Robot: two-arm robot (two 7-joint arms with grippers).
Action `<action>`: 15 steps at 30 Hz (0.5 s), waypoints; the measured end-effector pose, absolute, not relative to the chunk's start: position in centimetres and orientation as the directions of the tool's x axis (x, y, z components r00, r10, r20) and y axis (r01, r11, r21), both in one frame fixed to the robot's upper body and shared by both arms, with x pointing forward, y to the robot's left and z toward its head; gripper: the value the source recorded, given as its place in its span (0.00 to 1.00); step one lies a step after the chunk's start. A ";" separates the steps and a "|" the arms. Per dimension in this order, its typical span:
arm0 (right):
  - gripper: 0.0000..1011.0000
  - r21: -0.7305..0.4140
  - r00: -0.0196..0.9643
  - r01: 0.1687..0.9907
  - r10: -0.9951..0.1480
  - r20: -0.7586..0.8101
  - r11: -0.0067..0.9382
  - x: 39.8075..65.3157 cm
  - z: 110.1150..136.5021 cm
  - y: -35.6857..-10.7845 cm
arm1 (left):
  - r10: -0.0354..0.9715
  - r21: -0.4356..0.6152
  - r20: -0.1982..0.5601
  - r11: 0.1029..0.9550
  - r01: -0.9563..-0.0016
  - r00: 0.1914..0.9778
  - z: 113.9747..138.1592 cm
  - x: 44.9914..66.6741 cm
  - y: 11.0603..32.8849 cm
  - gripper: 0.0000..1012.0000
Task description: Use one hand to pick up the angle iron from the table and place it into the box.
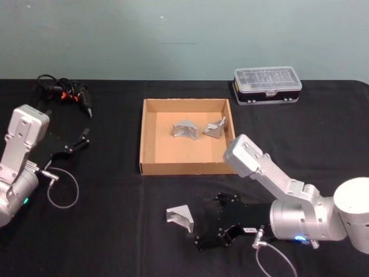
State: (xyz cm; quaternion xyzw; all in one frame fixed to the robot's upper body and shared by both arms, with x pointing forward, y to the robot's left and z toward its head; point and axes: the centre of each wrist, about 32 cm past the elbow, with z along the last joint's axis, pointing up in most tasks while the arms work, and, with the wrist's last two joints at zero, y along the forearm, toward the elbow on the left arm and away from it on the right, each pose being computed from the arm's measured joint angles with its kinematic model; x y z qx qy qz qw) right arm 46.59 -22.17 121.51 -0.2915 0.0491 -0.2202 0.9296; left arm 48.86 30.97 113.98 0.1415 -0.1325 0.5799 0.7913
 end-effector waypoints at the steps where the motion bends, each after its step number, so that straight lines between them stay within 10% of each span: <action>1: 0.99 -0.569 0.898 0.380 -0.439 0.037 0.729 46.7 121.6 -21.9 | 0.880 0.070 0.374 0.287 -0.955 0.292 114.0 48.9 31.0 1.00; 15: 0.99 -0.629 0.896 0.366 -0.442 0.039 0.686 48.3 121.7 -19.3 | 0.880 0.070 0.374 0.287 -0.955 0.292 114.0 48.9 31.0 1.00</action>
